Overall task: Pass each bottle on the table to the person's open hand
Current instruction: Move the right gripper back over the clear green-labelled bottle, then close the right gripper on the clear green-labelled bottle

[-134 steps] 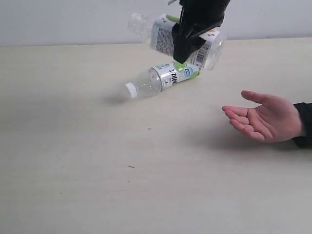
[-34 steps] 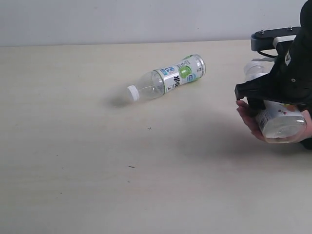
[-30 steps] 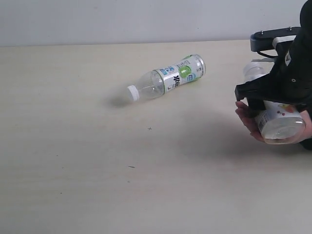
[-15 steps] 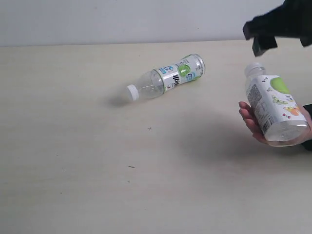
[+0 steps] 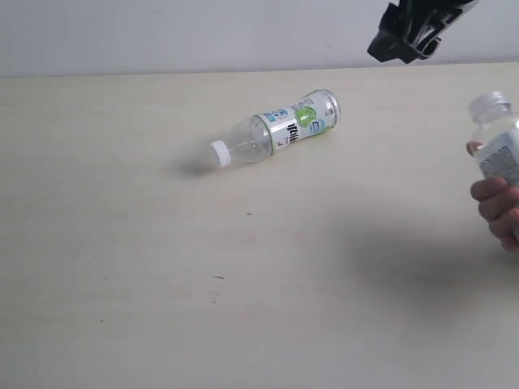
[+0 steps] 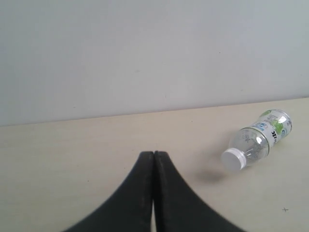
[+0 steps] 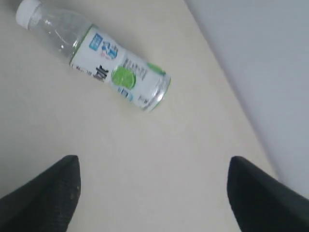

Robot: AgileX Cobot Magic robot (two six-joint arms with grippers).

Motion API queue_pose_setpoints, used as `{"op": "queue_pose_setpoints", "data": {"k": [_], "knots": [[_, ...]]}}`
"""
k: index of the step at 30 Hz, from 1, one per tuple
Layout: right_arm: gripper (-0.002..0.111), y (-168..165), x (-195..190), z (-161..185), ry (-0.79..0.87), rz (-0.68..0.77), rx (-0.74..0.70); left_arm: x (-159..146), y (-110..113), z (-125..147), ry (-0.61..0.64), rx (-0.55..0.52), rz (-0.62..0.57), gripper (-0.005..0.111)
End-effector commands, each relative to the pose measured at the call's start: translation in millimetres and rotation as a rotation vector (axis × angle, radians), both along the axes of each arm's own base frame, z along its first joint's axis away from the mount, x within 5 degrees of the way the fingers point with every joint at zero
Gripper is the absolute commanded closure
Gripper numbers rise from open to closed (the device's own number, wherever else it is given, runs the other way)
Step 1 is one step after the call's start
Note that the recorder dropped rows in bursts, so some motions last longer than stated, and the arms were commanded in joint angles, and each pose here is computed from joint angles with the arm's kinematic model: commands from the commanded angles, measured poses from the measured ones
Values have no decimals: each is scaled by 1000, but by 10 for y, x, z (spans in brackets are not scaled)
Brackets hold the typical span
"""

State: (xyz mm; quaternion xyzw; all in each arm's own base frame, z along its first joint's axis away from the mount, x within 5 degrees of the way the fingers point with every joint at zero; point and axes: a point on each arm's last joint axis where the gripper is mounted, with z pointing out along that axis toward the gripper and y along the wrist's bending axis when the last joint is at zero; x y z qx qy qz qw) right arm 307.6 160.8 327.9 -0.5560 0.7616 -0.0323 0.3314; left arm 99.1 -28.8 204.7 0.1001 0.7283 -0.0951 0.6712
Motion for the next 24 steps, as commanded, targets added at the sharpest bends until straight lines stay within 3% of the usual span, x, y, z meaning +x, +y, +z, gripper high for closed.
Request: {"op": "queue_pose_setpoints", "data": {"k": [1, 11, 24], "knots": [[30, 187, 235, -118, -172, 193, 11, -7, 9, -3, -1, -6, 7, 105], [30, 383, 595, -997, -199, 560, -270, -7, 9, -3, -1, -6, 7, 105], [30, 466, 856, -1734, -272, 705, -429, -7, 9, -3, -1, -6, 7, 105]]}}
